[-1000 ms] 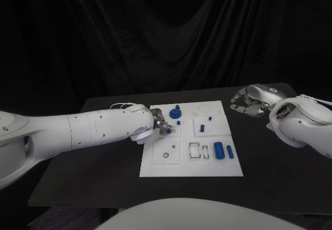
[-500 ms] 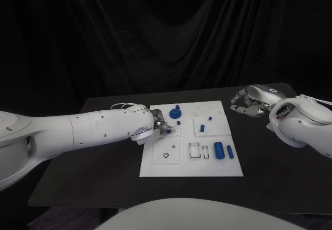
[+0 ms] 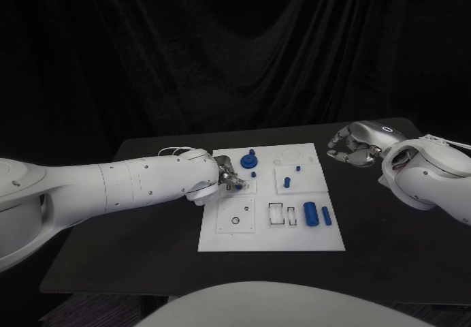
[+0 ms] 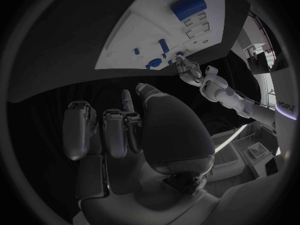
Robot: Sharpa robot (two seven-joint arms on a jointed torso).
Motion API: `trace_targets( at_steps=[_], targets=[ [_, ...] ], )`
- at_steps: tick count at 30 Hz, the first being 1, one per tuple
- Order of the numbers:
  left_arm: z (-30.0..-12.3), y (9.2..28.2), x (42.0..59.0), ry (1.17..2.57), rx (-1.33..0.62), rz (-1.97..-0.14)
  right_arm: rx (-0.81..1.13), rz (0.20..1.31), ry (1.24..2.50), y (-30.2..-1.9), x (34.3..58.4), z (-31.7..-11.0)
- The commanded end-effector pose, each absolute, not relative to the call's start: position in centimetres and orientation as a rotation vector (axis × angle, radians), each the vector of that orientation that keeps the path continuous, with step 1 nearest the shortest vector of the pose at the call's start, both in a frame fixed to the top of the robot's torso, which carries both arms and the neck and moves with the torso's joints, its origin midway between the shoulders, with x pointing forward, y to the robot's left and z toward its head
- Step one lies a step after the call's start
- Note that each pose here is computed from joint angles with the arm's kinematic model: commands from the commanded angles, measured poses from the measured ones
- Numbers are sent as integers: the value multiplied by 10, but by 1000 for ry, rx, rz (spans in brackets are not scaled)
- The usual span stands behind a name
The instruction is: Assemble the parts on the task board
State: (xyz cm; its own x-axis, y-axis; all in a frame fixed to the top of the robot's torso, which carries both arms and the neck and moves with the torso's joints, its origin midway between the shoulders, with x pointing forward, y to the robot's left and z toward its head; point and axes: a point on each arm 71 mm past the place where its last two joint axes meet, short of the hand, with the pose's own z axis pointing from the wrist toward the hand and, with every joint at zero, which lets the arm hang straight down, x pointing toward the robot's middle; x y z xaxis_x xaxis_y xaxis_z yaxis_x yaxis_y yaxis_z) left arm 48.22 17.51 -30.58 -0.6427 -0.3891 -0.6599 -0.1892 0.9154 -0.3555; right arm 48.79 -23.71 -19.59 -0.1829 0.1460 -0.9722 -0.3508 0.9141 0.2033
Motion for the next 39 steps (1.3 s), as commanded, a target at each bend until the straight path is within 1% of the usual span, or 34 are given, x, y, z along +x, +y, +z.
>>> trace_targets(
  at_steps=[1,12,28,33,39],
  targets=[
    [-307,172,481,2293,-389,-351,-144,427,1716,-238,488,-197],
    [-308,174,480,2282,-392,-366,-142,419,1725,-239,488,-198],
    [-297,177,482,2169,-376,-506,-133,405,1736,-243,488,-199],
    [-291,174,486,2217,-315,-529,-132,404,1736,-243,489,-199],
    [-285,172,493,2325,-250,-470,-130,401,1739,-243,490,-200]
  ],
)
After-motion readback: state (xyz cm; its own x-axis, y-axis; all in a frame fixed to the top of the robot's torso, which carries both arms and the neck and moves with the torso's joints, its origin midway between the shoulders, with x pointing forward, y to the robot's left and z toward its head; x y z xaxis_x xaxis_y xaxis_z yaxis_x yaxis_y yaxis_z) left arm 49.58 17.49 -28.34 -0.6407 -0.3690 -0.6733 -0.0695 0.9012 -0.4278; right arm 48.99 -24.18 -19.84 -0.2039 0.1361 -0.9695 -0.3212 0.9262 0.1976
